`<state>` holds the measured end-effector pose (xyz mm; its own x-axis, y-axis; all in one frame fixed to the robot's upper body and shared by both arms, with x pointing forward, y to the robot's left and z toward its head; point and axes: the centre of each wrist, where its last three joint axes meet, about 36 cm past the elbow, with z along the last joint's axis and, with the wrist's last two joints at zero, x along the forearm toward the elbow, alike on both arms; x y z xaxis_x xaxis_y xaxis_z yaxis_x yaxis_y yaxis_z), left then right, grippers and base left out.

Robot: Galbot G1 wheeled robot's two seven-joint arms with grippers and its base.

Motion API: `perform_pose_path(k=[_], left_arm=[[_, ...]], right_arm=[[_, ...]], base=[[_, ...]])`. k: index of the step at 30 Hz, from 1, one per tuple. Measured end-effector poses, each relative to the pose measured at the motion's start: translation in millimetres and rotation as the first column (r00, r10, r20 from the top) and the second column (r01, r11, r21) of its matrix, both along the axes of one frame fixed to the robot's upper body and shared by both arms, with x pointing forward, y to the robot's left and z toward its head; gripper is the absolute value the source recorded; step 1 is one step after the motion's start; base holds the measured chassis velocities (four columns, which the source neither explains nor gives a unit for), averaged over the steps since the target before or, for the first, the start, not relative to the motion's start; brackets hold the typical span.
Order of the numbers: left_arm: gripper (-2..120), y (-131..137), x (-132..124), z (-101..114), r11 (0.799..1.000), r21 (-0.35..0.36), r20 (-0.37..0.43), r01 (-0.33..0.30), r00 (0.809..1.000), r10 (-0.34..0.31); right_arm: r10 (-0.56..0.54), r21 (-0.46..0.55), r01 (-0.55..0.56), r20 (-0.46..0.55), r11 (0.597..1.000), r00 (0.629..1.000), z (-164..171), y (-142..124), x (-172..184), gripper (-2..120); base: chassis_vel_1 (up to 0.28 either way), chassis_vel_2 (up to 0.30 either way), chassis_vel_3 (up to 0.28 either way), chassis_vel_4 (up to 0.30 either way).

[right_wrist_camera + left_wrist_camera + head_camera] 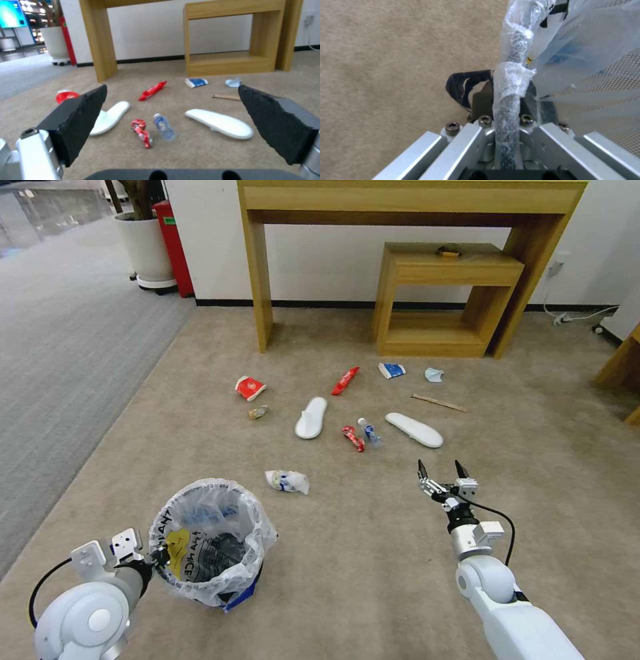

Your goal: Pick up the trash bin and place the garbage on the floor into it.

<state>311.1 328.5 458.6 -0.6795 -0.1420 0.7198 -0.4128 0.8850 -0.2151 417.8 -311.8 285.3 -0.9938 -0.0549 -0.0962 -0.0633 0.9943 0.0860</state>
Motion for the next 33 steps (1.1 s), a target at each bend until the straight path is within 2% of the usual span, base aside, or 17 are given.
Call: perform_pose_path(k=[15, 24, 33], left_arm=[[0, -1.1, -3.5, 1.8, 1.000, 0.001, 0.003, 0.000, 1.000, 0.000], [0, -2.4, -5.8, 2.7, 1.000, -0.002, 0.007, 0.000, 1.000, 0.000], [0, -3.6, -7.1, 2.4, 1.000, -0.001, 0.009, 0.002, 1.000, -0.002]], right_arm=[[0.005, 0.001, -0.005, 0.000, 1.000, 1.000, -1.9, 0.7, -4.0, 100], [0.007, -0.012, -0.007, -0.004, 1.000, 1.000, -2.3, 0.9, -6.5, 100], [0.007, -0.009, -0.007, -0.005, 1.000, 1.000, -2.9, 2.4, -7.9, 100]], base=[[0.115, 0.106, -0.102, -0.103], [-0.012, 0.012, 0.008, -0.012], [-0.131, 0.150, 0.135, -0.137]])
